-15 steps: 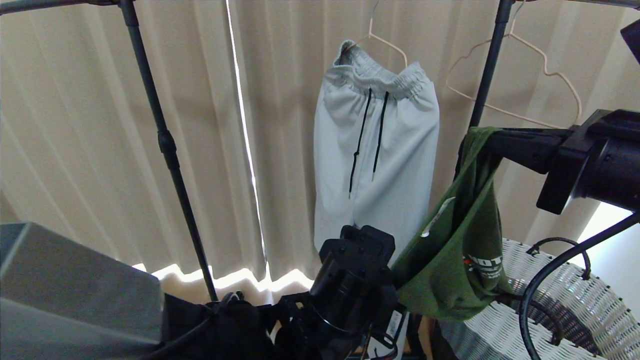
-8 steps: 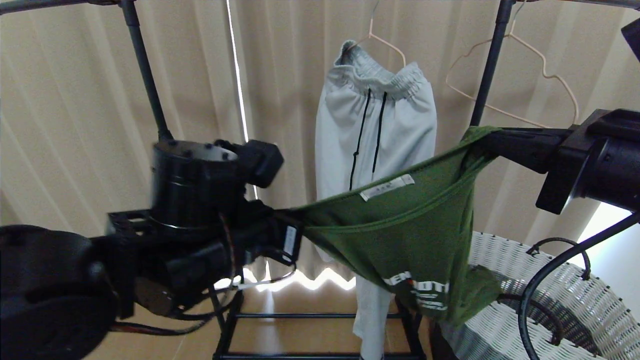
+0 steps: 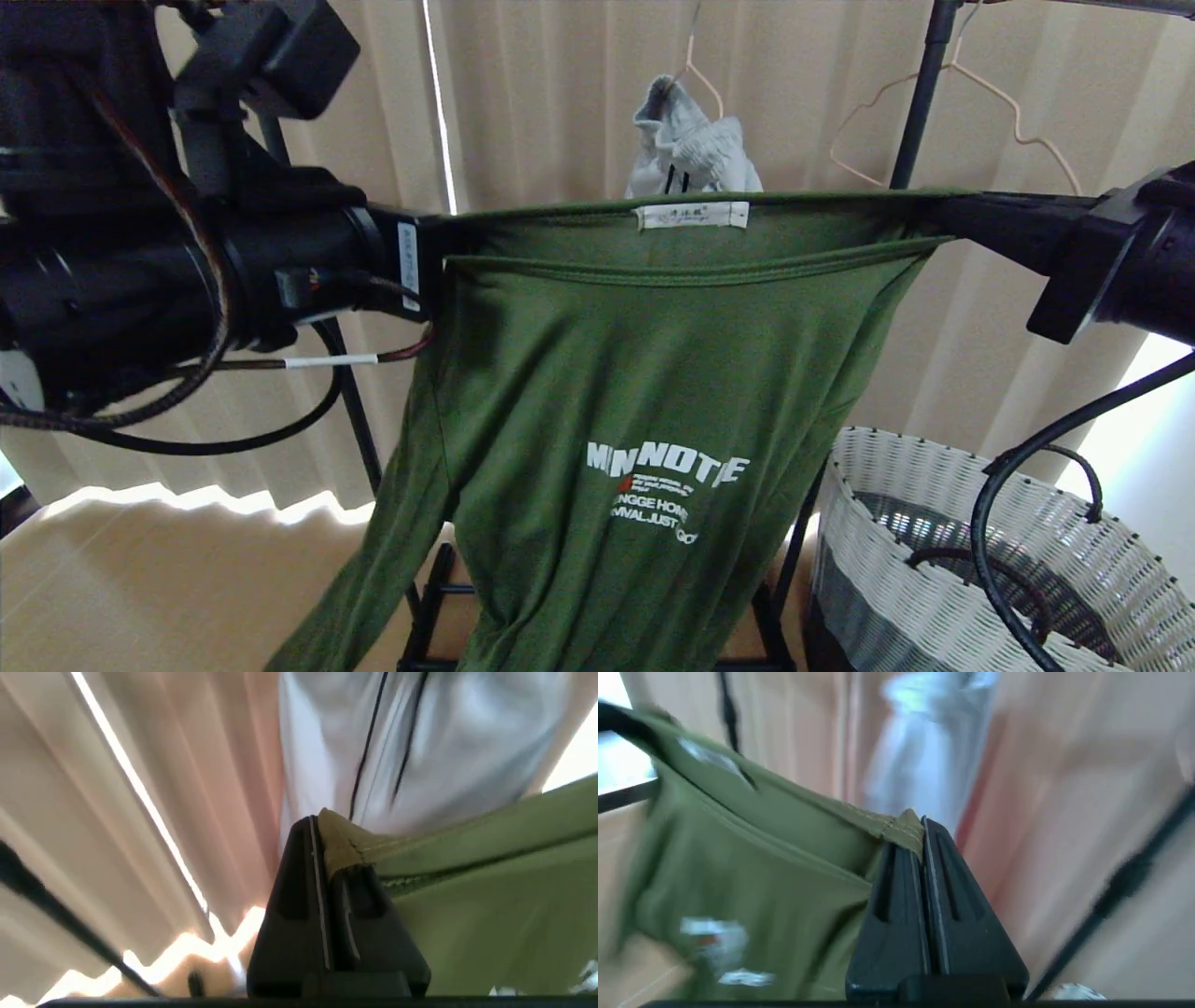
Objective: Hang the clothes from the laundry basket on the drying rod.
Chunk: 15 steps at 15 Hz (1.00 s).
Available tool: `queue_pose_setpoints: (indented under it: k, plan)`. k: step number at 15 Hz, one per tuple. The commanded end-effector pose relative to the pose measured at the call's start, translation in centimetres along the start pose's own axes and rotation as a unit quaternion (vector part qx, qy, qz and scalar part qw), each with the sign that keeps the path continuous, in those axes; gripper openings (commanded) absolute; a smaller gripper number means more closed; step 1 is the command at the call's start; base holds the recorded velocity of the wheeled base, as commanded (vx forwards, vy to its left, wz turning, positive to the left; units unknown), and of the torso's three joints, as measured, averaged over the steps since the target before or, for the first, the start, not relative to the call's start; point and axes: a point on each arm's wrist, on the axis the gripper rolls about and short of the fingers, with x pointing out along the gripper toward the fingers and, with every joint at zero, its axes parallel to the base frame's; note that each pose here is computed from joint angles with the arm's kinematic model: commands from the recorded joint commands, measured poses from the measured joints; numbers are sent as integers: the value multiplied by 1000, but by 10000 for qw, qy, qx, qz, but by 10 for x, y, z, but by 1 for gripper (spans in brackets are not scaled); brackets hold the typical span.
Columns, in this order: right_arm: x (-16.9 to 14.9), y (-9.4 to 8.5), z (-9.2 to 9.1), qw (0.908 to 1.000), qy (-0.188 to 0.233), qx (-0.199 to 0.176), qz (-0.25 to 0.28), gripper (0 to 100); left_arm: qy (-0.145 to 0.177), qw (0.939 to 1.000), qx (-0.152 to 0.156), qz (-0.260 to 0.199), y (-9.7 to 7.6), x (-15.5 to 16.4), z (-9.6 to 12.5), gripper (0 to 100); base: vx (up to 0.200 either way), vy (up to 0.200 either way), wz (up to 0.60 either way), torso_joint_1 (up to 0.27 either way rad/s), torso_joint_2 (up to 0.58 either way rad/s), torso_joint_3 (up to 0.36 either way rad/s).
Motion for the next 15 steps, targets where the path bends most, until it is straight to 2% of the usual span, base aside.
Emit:
queue_pose_setpoints:
  k: [1,4,6,15]
  plan:
    - [0,-5,0,9999,-5,4,-124,0,-301,9995,-58,3,0,1,24,0,0,0,0,0,0,0]
    - [4,-8,16,9994,-294,12,-183,0,-503,9987,-103,7,-1,9,38,0,0,0,0,0,0,0]
    - [10,-8,22,9992,-363,14,-186,0,-505,9987,-101,-16,-2,8,38,0,0,0,0,0,0,0]
    - [18,-16,17,9990,-255,9,-365,0,-334,9993,-63,-125,-10,11,27,0,0,0,0,0,0,0]
